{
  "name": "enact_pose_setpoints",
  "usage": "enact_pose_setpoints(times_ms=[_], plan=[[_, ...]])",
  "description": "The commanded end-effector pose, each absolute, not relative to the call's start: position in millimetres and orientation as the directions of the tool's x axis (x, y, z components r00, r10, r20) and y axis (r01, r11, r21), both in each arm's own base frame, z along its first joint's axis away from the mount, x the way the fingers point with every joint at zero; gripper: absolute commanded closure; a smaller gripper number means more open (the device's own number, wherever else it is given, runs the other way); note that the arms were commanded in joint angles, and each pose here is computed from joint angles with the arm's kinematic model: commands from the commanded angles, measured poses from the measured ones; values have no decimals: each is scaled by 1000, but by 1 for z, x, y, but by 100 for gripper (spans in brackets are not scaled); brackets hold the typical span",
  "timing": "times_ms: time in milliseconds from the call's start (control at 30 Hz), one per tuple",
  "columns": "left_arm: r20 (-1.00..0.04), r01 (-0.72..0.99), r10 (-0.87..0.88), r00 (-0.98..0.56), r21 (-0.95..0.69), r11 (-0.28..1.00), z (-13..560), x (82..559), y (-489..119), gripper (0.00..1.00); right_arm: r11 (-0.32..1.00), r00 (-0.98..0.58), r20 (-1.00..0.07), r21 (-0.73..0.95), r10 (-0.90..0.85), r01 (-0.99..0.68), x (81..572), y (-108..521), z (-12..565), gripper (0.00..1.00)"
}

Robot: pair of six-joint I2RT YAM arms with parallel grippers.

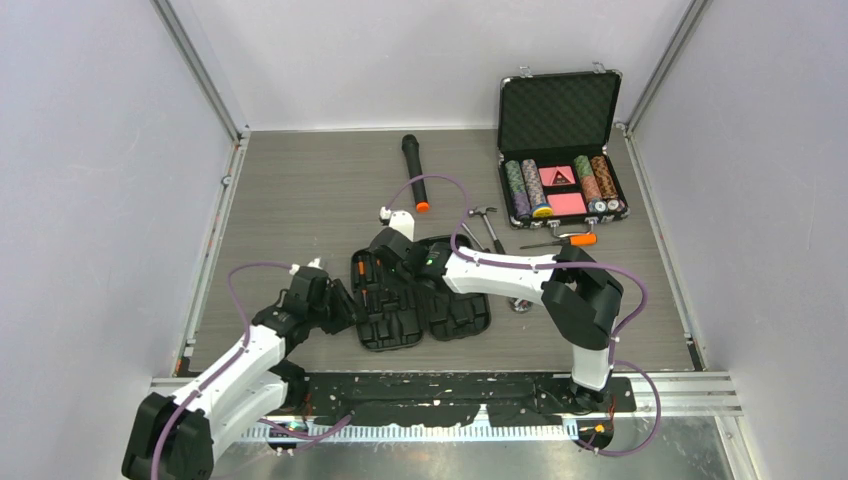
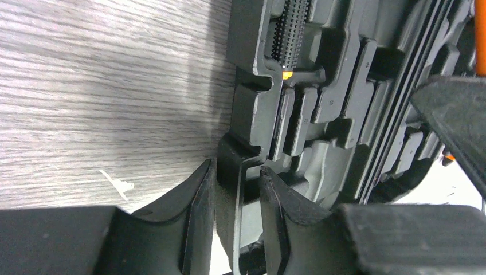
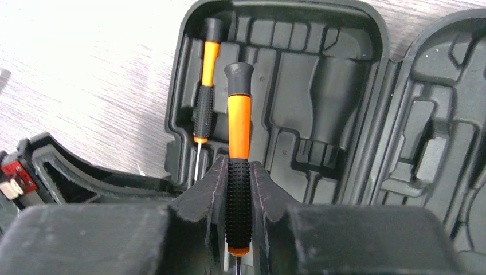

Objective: Pack the tool kit

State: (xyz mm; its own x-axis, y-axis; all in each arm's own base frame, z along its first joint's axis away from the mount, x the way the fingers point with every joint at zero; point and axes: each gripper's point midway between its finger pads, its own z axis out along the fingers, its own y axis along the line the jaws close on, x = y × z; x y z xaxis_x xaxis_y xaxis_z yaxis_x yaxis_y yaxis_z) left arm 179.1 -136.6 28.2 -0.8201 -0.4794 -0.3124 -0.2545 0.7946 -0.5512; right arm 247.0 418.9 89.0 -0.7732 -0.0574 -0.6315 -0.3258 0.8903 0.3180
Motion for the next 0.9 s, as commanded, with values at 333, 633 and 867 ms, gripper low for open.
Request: enact_pose_setpoints(times_ms=[333,633,867], plan=[[-304,-223,-520,-798,-653,724,36,172,-145,63,897,-753,-654,373,72,-238,253,445,90,77],[-320,-217,-530,-785,-660,720,39,176,-145,61,902,-747,-661,363,73,-233,255,447,81,56],[-353,-215,-535,-768,-644,734,38,177,-139,61,913,-715,-696,329,61,-242,261,438,86,60]])
